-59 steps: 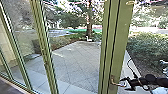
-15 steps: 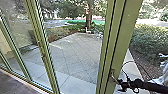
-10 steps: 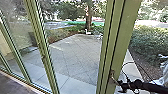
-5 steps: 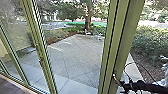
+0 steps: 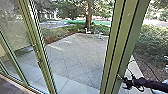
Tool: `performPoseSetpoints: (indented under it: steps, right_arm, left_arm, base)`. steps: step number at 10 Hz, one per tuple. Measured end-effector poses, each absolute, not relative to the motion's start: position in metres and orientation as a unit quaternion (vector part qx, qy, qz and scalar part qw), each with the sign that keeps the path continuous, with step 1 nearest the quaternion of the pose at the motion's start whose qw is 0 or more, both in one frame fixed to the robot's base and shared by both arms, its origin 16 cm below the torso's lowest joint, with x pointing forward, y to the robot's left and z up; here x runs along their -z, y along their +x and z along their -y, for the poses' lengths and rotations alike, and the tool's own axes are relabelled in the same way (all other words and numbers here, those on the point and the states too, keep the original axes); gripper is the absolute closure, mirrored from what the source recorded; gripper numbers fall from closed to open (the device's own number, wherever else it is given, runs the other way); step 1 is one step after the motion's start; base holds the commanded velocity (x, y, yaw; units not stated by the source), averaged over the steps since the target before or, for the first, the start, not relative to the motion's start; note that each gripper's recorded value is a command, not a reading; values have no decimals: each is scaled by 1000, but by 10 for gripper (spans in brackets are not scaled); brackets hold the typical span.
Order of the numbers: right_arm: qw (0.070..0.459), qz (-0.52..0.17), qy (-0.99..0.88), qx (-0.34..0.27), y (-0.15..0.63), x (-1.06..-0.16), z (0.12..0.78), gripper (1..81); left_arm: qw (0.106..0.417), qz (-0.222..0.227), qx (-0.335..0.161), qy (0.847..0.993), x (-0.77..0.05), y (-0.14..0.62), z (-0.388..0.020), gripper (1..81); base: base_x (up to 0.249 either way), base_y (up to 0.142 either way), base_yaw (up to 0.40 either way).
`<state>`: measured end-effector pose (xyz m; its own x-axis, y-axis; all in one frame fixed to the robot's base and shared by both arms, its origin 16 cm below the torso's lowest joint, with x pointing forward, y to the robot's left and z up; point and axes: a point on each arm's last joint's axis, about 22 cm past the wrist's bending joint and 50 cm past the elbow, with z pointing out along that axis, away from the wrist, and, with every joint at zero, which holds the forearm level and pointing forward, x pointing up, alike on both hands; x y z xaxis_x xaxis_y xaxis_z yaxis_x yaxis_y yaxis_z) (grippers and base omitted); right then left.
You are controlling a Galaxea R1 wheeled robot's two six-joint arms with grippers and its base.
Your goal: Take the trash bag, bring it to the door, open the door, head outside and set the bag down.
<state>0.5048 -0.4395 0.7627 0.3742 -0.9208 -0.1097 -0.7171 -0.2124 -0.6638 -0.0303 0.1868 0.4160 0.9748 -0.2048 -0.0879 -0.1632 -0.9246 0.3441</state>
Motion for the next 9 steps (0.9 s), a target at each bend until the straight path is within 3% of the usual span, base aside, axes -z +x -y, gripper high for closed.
performPoseSetpoints:
  steps: [5, 9]
  right_arm:
    - [347, -484, -786, 167, 529, -819, 429, 10]
    - [315, -439, -834, 107, 506, -834, 427, 10]
  left_arm:
    - [170, 93, 67, 979, -416, -33, -188, 811]
    - [170, 92, 68, 979, -416, -35, -188, 811]
  base:
    - [0, 0, 0]
    - [0, 0, 0]
